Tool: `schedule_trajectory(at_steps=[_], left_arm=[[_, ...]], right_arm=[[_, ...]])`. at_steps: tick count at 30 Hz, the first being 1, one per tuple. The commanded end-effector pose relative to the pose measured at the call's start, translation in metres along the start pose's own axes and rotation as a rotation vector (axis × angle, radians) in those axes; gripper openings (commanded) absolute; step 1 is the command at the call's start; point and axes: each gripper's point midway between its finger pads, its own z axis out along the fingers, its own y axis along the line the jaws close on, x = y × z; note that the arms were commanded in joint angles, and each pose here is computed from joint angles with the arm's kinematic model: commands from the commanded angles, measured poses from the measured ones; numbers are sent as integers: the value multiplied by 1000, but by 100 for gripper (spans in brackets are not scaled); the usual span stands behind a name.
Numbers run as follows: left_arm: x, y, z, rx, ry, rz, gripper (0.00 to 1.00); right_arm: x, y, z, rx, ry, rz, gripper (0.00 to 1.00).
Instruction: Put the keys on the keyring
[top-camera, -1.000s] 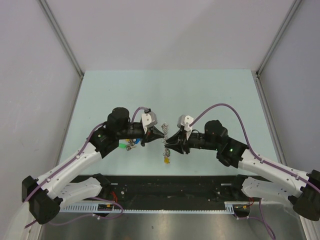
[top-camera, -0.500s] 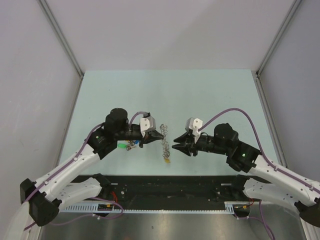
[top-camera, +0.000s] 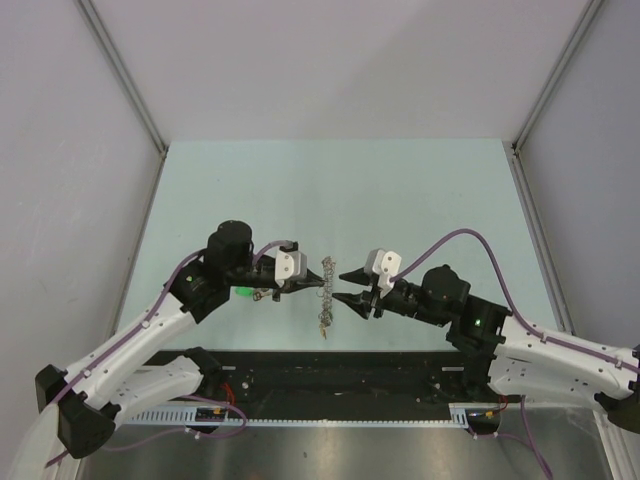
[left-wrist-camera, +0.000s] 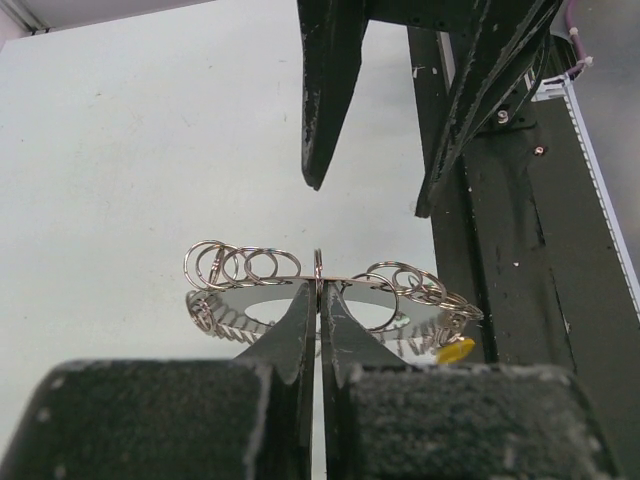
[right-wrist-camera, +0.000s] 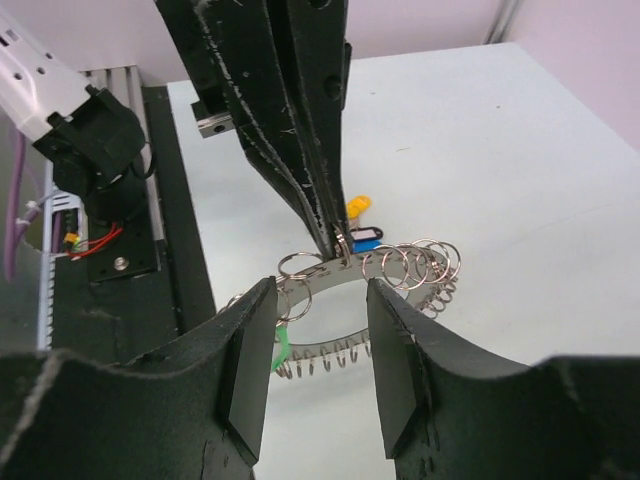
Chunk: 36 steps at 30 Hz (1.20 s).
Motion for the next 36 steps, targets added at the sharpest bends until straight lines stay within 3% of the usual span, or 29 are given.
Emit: schedule_trajectory(at_steps=[1, 7, 22, 36], left_arm=[[-15, -6, -3, 35, -53, 99, 0], [-15, -4, 1, 35, -61, 76, 0], [-19, -1, 2, 22, -76, 37, 0], [-22, -2, 3, 28, -83, 18, 0]], right_arm=[[-14, -14, 6, 79, -92, -51, 46], [-9, -26, 10, 148, -120, -84, 46], [-12, -23, 23, 126, -153, -120, 45], [-1, -27, 33, 139, -122, -157, 31]])
